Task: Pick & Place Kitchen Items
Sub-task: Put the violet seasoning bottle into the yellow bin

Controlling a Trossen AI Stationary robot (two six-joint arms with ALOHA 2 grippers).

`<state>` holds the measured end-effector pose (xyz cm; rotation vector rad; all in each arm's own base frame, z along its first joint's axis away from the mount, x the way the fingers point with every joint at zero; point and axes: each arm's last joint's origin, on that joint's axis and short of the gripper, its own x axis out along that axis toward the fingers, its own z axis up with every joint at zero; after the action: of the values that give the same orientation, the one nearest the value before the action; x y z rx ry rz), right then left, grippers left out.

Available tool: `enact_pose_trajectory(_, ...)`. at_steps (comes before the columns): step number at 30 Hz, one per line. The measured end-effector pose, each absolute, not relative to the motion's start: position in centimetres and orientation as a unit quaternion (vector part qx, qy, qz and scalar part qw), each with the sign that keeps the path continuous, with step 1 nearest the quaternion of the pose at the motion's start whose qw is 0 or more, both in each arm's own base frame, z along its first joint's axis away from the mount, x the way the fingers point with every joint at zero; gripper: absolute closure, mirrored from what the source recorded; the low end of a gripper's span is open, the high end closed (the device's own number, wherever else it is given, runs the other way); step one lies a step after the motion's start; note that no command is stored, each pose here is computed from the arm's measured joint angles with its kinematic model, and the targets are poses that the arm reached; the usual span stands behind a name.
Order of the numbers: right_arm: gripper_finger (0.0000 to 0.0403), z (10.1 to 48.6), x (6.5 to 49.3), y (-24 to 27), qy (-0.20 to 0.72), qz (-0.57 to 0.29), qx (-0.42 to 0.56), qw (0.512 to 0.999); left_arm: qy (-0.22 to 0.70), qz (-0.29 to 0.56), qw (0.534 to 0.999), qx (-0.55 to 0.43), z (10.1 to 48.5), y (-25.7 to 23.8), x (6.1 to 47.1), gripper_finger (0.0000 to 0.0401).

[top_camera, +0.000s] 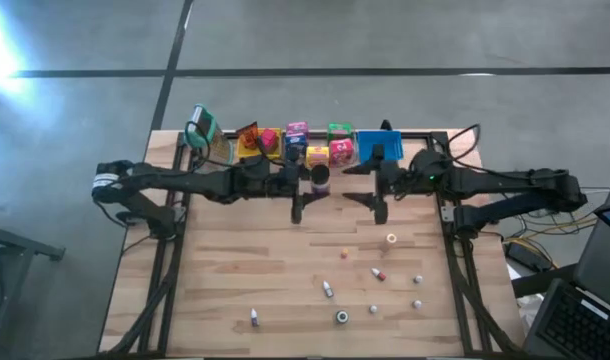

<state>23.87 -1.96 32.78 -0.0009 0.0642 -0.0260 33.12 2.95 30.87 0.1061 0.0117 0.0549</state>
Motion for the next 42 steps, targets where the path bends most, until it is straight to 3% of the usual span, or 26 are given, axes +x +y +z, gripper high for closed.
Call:
enact_pose_trajectory(11,0.0072,31.9,26.7,-1.9,0.022,-0.013,0.015,1.000,0.003,0.027,0.996,0.084,31.2,3.1,33.2,0.0213)
enact_pose_trajectory(30,0.0102,30.8,29.4,-2.1,-0.025,-0.012,0.012,1.000,-0.017,0.029,0.994,0.108,31.9,3.1,33.3,0.0213)
enact_pose_trajectory(37,0.0091,31.8,31.8,-2.3,-0.012,-0.015,-0.005,1.000,-0.016,0.049,0.993,0.105,31.9,3.2,33.3,0.0213)
enact_pose_trajectory(42,0.0113,32.4,32.9,-2.3,0.024,-0.013,-0.015,1.000,-0.012,0.056,0.993,0.102,31.8,3.3,33.2,0.0213)
